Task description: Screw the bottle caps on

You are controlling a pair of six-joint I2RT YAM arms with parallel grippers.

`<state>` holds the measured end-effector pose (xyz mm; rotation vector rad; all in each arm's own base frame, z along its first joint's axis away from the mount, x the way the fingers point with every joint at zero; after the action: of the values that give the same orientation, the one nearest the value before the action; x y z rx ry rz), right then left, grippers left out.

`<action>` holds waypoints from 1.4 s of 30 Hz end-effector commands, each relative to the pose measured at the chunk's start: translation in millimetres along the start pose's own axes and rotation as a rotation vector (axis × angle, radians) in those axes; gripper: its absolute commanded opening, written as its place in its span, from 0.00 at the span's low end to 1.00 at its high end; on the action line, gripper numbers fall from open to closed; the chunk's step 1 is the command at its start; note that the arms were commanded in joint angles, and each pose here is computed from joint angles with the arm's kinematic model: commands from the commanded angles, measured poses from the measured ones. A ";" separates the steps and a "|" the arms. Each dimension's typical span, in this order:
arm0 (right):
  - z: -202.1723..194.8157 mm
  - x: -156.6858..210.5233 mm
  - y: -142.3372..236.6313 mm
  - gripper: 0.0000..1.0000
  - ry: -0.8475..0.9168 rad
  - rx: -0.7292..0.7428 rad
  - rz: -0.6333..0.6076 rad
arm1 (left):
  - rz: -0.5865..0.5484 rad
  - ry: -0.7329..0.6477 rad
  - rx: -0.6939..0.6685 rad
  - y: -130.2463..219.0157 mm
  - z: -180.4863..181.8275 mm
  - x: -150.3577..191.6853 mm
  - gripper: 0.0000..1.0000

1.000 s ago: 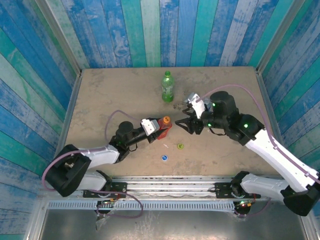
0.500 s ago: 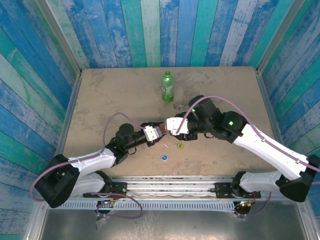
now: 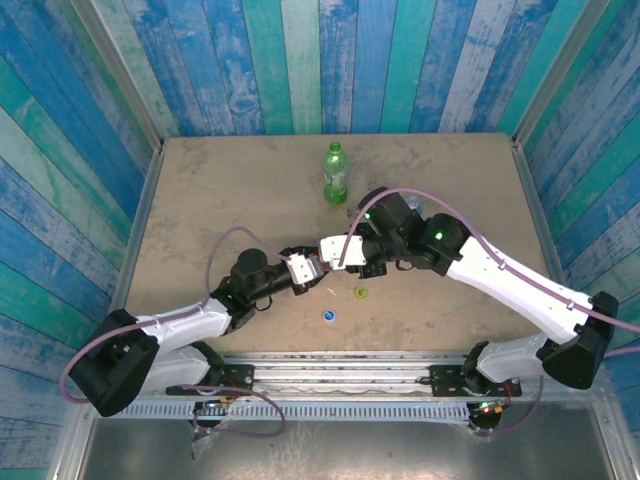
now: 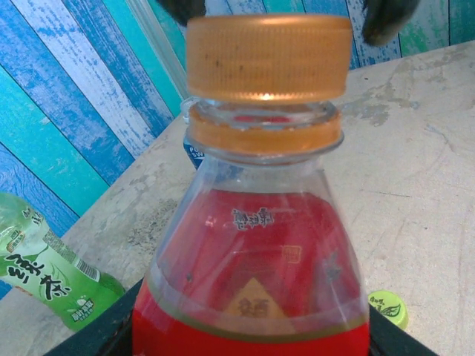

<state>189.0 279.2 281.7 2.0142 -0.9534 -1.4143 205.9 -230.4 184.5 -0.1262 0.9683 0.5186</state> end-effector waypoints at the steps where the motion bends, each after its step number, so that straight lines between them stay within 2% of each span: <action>1: -0.9 0.8 -3.8 0.35 0.008 -0.004 0.030 | -0.051 -0.029 -0.022 4.4 4.5 -12.5 0.50; 6: -1.8 -0.1 -5.9 0.24 -0.006 -0.008 0.034 | -0.049 -0.027 -0.026 4.2 5.3 -12.5 0.49; 8: -1.6 0.4 -7.0 0.25 -0.012 -0.009 0.039 | -0.050 -0.028 -0.025 4.2 4.9 -12.3 0.50; 12: -1.8 4.8 -9.4 0.35 -0.018 0.000 0.061 | -0.051 -0.027 -0.027 4.4 5.4 -13.1 0.50; 20: -2.6 0.8 -8.1 0.29 -0.027 -0.017 0.060 | -0.047 -0.025 -0.026 4.3 5.1 -12.2 0.50; 24: -4.2 1.8 -12.2 0.37 -0.025 -0.017 0.074 | -0.054 -0.027 -0.026 4.7 5.3 -13.5 0.50; 29: -5.4 -0.9 -11.0 0.28 -0.028 -0.030 0.079 | -0.053 -0.026 -0.024 4.4 5.2 -13.4 0.50; 32: -6.0 -2.8 -10.3 0.17 -0.041 -0.032 0.075 | -0.054 -0.025 -0.030 4.2 6.2 -13.8 0.50; 34: -6.1 -3.8 -10.1 0.16 -0.070 -0.032 0.070 | -0.050 -0.024 -0.048 4.1 8.8 -13.6 0.50; 36: -11.5 -4.2 -10.2 0.17 -0.152 0.008 0.074 | -0.038 -0.022 -0.073 4.2 11.9 -12.2 0.50; 37: -19.8 -3.4 -10.9 0.17 -0.255 0.071 0.083 | -0.034 -0.025 -0.099 4.2 15.7 -12.5 0.50; 38: -28.8 -0.6 -11.0 0.18 -0.359 0.145 0.099 | -0.031 -0.028 -0.121 4.2 19.3 -13.3 0.50; 40: -46.9 4.5 -6.9 0.14 -0.635 0.306 0.109 | -0.016 -0.042 -0.152 3.0 25.5 -13.8 0.50; 42: -49.9 4.7 -4.9 0.09 -0.896 0.342 0.083 | 0.012 -0.053 -0.171 -0.8 31.0 -11.8 0.49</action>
<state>210.8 289.7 280.0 1.7227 -1.3205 -1.8377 216.6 -223.8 186.9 -0.1823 0.9476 0.6095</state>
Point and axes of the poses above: each hand's point on the last joint's axis, 136 mm out from that joint toward the fingers, its own y axis back along the fingers, its own z axis along the line the jaws close on, x = y × z, the point moved 5 cm from there along y, back along the fingers, and after that the axes turned 10 degrees about -y, right-handed, at the moved point
